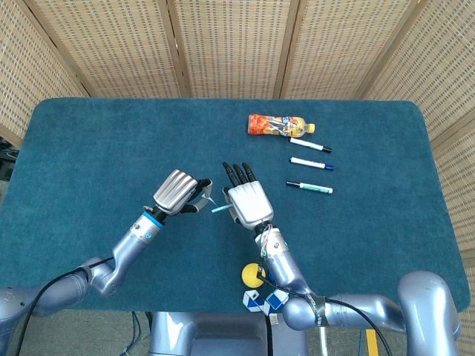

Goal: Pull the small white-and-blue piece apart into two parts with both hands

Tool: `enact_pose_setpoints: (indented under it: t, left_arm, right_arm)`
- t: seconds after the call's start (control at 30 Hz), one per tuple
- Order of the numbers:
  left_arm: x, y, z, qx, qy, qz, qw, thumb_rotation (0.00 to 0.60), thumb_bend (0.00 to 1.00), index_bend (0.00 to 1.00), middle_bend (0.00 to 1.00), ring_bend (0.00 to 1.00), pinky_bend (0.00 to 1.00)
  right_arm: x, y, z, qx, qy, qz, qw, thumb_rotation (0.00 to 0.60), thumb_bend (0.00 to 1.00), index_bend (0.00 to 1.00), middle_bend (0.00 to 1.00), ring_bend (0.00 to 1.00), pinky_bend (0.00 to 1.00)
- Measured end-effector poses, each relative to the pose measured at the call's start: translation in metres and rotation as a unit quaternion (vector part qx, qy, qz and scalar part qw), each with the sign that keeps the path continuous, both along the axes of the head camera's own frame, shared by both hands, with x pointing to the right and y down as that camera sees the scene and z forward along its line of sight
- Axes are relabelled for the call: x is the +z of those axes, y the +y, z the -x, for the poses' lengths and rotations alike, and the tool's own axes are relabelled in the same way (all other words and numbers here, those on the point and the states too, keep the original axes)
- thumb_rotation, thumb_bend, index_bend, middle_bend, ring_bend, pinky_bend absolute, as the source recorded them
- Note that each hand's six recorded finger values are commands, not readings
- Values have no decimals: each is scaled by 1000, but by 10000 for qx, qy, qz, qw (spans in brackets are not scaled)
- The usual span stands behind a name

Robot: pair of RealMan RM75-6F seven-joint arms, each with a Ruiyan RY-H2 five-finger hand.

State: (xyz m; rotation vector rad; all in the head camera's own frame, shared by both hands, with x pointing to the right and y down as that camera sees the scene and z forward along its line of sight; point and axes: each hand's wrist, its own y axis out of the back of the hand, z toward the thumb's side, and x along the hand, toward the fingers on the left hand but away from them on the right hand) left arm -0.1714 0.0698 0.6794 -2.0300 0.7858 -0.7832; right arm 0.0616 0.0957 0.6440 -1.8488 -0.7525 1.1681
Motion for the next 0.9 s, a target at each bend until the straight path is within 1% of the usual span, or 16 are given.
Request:
enact_pose_setpoints:
  t: [0.13, 0.27, 0.33, 0.47, 0.57, 0.8, 0.87, 0.9]
  left_arm:
    - [1, 0, 0, -29, -14, -1, 10000, 600, 549, 713, 945, 967, 941]
    - [2, -2, 2, -56, -53, -18, 10000, 600, 655, 786, 954, 968, 941]
    - [3, -3, 6, -88, -114, -44, 9999, 600, 674, 800, 955, 969, 941]
    - [7, -5, 22, -185, -276, -100, 9994, 600, 677, 805, 955, 969, 941]
    - [11, -8, 43, -317, -440, -116, 9985, 600, 679, 808, 955, 969, 941]
    - [18, -16, 106, -792, -727, -115, 9941, 600, 664, 818, 955, 969, 941]
    - [17, -18, 121, -898, -790, -159, 9927, 600, 638, 816, 923, 963, 939]
    - [16, -19, 130, -949, -838, -199, 9918, 600, 604, 799, 868, 938, 937]
  right_arm:
    - [-1, -1, -1, 7, -6, -8, 10000, 600, 620, 606, 0, 0, 0]
    - [-1, -2, -3, 15, -4, -19, 10000, 600, 619, 606, 0, 0, 0]
    - [-1, -3, -4, 15, 13, -37, 10000, 600, 619, 606, 0, 0, 0]
    - [-1, -8, -11, 48, 68, -94, 9999, 600, 619, 606, 0, 0, 0]
    - [1, -12, -18, 100, 112, -99, 9998, 600, 619, 606, 0, 0, 0]
    - [10, -16, -30, 186, 246, -67, 9995, 600, 620, 606, 0, 0, 0]
    - [14, -18, -33, 214, 298, -60, 9993, 600, 620, 606, 0, 0, 0]
    - [16, -19, -35, 228, 320, -57, 9992, 600, 619, 606, 0, 0, 0]
